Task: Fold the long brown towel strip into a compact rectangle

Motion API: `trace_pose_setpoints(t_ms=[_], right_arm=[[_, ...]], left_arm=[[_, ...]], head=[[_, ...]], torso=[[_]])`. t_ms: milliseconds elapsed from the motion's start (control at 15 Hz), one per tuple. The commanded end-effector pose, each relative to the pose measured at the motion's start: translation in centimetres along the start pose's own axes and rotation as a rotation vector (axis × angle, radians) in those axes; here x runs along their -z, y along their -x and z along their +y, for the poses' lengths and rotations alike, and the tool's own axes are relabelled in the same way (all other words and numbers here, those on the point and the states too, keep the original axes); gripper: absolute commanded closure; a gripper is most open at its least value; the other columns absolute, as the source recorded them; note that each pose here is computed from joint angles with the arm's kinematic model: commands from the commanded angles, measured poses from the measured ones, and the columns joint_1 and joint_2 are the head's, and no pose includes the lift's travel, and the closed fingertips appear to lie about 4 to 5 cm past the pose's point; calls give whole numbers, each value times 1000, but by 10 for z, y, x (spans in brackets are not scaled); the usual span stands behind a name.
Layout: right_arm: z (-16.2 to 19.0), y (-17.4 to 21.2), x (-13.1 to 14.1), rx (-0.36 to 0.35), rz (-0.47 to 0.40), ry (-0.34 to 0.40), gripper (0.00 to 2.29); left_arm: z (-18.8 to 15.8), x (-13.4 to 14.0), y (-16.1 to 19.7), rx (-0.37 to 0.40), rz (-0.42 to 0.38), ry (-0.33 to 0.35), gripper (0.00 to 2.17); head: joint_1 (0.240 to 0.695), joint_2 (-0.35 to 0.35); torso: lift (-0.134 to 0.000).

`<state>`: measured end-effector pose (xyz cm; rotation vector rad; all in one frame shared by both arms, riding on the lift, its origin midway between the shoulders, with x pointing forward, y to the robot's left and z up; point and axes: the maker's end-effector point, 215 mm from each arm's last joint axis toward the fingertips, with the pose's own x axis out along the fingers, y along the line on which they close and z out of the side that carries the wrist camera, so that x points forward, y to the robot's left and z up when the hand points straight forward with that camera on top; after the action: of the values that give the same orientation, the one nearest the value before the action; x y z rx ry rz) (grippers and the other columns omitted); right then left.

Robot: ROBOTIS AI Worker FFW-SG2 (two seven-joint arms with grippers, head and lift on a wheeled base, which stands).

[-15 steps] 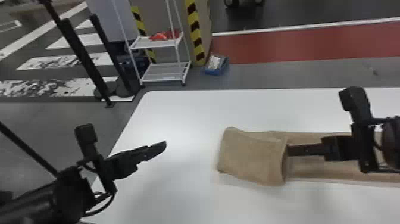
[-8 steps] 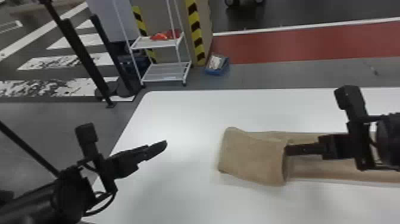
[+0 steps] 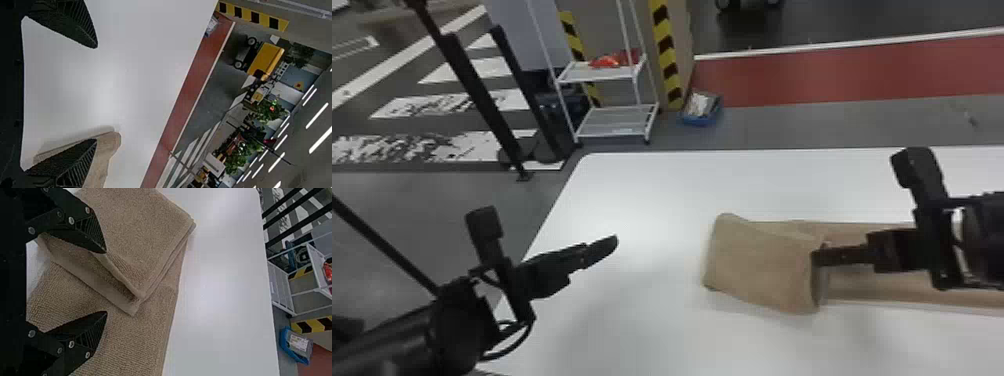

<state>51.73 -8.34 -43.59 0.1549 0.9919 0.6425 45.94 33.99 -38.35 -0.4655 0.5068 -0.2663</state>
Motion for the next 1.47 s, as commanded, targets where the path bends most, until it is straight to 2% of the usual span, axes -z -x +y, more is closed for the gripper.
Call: trace_pose_setpoints(t_ms=[0,533,667,1200,1267,1400], right_arm=[[0,-1,1,-1,2,0,407],[0,-11,-4,6,-9,49,508],[0,-13,-4,7,-8,53,583],[3,-16,2,10,8,59,599],[2,-16,1,12,5,60,805],[2,-16,1,15,6,59,822]], left_arm=[[-1,0,-1,2,0,-1,26],[-1,0,-1,2,3,-1,26],[-1,0,-1,2,3,-1,26],[-4,1,0,8,3,3,26],[-4,1,0,10,3,4,26],[-5,1,0,12,3,5,26]], head=[[695,284],[695,285],[695,287],[695,290],[695,291],[695,291]], torso=[[-120],[-120],[-120],[-120],[-120],[-120]])
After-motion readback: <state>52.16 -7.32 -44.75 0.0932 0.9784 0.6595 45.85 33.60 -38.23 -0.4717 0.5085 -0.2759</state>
